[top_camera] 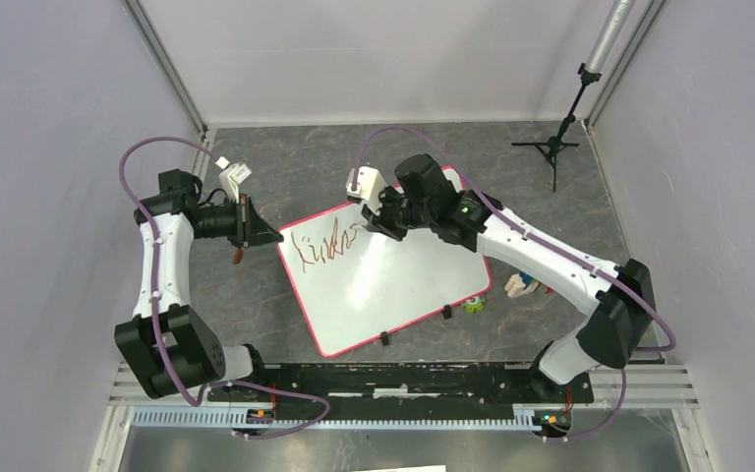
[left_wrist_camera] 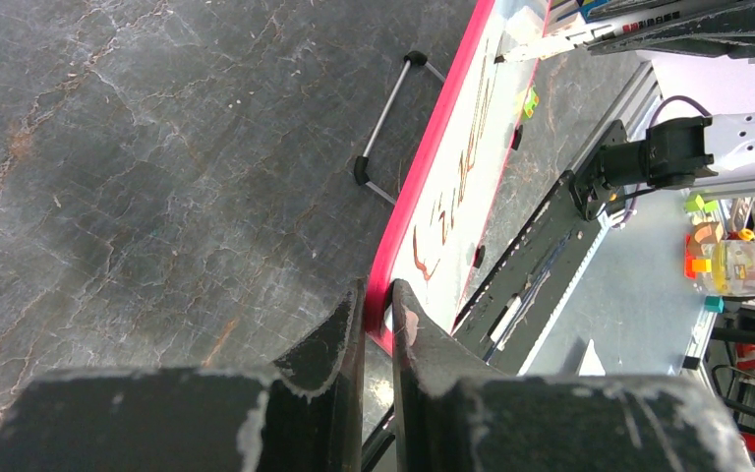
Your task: Write a sentence on the whiteboard
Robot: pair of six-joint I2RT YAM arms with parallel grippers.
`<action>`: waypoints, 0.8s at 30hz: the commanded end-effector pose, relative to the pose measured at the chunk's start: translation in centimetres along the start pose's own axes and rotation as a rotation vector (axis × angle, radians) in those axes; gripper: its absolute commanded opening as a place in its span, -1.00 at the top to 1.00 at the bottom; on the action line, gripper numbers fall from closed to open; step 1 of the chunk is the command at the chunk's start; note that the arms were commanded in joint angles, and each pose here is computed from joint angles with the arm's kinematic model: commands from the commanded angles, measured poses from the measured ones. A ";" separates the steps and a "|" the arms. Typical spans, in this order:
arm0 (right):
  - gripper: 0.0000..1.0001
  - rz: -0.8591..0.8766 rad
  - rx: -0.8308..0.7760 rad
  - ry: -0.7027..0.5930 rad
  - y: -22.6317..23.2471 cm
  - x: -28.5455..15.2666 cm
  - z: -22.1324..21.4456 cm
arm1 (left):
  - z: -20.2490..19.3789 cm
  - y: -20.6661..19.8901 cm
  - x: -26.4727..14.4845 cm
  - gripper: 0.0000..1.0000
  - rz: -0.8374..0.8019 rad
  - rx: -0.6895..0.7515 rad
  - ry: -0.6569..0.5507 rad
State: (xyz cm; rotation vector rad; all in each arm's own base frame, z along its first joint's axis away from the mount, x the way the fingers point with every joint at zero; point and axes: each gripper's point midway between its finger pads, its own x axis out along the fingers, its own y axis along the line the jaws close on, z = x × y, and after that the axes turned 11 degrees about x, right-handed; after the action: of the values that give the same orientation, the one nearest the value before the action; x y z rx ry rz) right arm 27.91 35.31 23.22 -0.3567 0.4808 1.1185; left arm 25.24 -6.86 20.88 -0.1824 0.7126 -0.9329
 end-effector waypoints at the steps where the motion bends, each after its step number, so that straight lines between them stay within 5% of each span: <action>1: 1.00 0.002 0.001 0.001 0.1 0.2 -0.1 | 0.3 -0.9 0.1 0.67 -0.025 0.019 -0.011; 13: 1.00 0.008 0.002 0.050 1.0 -0.6 -3.1 | 0.2 -0.9 0.1 0.67 -0.028 0.018 -0.011; 24: 1.00 -0.031 -0.031 -0.019 0.0 -2.8 0.7 | 0.2 -1.0 0.1 0.67 -0.026 0.021 -0.013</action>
State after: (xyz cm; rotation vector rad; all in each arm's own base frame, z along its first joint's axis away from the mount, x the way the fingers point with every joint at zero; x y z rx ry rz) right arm 26.00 33.88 21.40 -0.3806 0.5283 1.1352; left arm 25.24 -6.87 20.89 -0.1830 0.7119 -0.9336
